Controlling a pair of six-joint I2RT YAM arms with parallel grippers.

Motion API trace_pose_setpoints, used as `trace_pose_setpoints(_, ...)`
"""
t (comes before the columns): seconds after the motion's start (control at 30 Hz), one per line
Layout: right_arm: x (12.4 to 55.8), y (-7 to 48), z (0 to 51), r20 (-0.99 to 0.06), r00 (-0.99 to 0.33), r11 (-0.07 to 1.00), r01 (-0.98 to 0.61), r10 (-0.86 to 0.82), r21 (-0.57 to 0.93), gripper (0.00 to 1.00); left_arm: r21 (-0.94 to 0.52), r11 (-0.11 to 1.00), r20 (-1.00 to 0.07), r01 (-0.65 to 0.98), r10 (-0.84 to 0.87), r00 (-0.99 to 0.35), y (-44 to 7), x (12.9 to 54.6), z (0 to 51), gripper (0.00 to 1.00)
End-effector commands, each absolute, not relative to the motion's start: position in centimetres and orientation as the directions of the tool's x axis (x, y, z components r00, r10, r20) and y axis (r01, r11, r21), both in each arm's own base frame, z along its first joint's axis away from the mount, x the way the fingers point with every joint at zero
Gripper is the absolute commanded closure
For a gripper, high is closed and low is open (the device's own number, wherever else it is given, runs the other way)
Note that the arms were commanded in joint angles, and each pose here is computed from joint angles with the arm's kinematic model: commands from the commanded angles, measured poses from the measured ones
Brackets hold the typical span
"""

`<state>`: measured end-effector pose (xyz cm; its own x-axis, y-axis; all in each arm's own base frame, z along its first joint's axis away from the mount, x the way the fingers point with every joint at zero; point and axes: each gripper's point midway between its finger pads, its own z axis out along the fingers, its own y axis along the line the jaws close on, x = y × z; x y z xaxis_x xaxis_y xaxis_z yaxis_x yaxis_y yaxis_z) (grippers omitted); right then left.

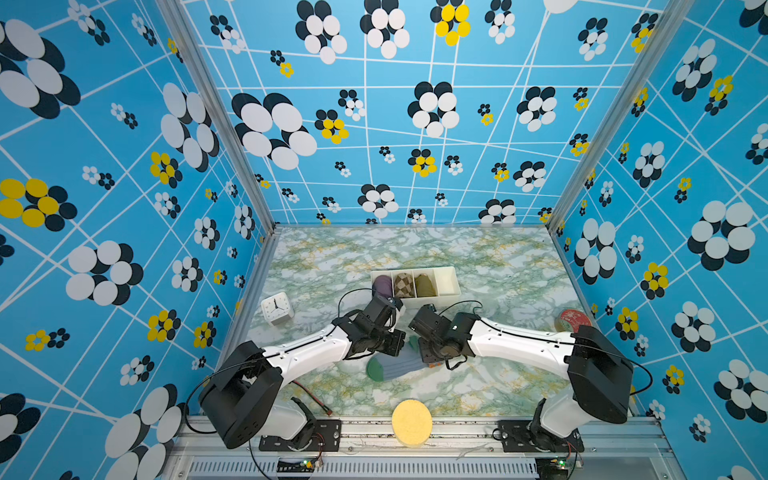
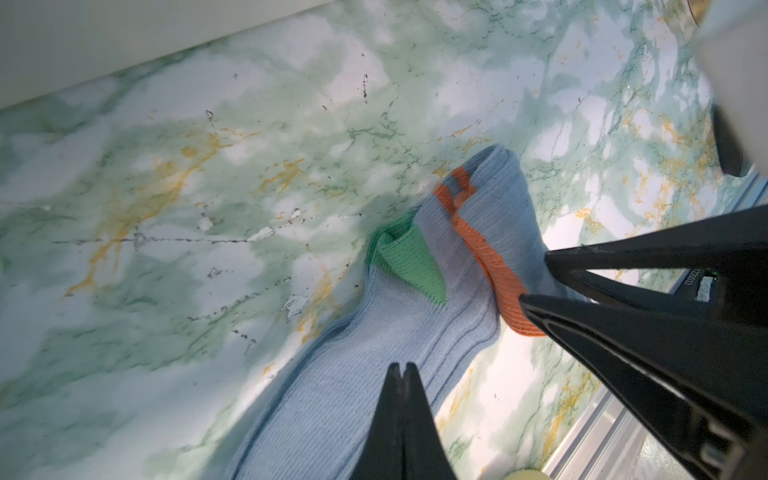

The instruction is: Roll the socks

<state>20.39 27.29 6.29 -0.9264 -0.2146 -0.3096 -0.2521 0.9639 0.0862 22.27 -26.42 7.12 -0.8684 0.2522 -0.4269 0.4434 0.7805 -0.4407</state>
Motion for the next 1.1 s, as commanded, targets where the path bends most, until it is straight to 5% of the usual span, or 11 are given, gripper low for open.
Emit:
trace_pose_setpoints(0.0, 20.0, 28.1, 5.8, -0.298, -0.932, 0.959, -0.253, -0.206, 0.125, 0.72, -0.448, 0.769, -0.435, 0.456, 0.258, -0.863, -26.5, 22.4, 7.4, 1.00)
trace_pose_setpoints(0.47, 18.8, 27.4, 4.2, -0.266, -0.946, 0.961, -0.231, -0.185, 0.153, 0.71, -0.455, 0.761, -0.437, 0.463, 0.262, -0.860, -27.1, 22.7, 7.7, 1.00)
trace_pose_setpoints(1.07, 19.4, 27.8, 4.8, -0.310, -0.947, 0.906, -0.200, -0.082, 0.372, 0.69, -0.490, 0.728, -0.451, 0.480, 0.260, -0.854, -28.9, 23.5, 8.9, 1.00)
